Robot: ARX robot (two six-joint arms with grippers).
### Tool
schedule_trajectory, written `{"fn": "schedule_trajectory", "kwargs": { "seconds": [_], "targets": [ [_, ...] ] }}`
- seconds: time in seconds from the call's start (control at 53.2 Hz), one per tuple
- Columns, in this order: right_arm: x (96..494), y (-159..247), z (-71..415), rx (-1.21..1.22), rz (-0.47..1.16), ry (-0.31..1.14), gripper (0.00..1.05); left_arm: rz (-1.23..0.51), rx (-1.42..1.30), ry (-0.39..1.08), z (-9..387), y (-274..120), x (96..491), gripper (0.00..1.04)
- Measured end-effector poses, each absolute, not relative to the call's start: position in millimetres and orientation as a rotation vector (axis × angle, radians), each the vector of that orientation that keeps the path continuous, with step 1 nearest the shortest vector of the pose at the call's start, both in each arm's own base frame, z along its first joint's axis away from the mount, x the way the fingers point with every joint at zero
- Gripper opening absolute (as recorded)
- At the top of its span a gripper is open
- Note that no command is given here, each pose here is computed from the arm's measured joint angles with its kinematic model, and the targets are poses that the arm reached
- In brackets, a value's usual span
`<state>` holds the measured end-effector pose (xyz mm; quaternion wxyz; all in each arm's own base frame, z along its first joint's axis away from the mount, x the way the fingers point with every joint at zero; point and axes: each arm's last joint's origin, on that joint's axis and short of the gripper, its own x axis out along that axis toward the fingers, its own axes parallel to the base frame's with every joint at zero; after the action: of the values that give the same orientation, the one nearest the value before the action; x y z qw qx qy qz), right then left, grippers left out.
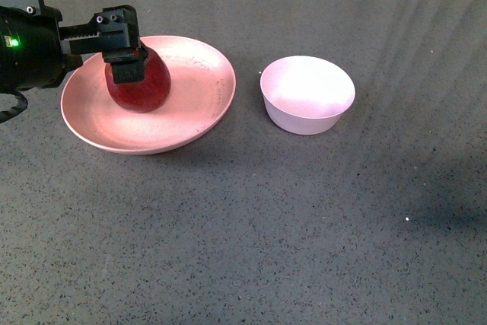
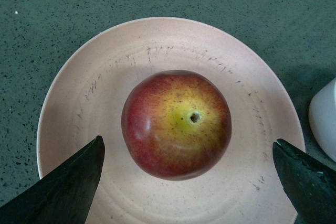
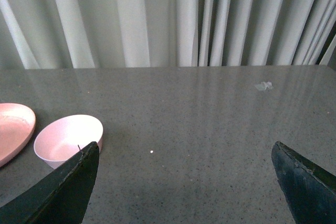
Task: Move apple from plate to bowl
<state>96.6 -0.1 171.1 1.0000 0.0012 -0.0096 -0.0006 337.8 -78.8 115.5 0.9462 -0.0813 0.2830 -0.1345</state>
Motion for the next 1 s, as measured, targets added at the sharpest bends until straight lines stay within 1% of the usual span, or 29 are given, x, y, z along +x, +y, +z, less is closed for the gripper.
{"fn": "schedule_trajectory", "kwargs": {
  "seconds": [0.282,0.658,0.902,0.94,0.959,0.996],
  "targets": [
    [97,0,171,0.003,-0.001,-0.019,0.96,-0.256,-0.125,0.581,108,-84,352,0.96],
    [97,0,171,0.003,-0.001,-0.019,0.96,-0.256,-0.103,0.610,94,-96,361,0.96],
    [97,0,171,0.003,-0.001,-0.019,0.96,-0.234,-0.077,0.608,93,-99,365,0.96],
    [97,0,171,0.003,-0.001,-0.019,0.96,-0.234,-0.071,0.608,92,-100,366,0.91],
    [97,0,171,0.003,-0.001,-0.019,0.96,-0.229,-0.065,0.611,92,-101,366,0.86],
    [97,0,171,0.003,-0.001,-0.019,0.96,-0.226,-0.059,0.611,91,-102,366,0.79]
  ]
}}
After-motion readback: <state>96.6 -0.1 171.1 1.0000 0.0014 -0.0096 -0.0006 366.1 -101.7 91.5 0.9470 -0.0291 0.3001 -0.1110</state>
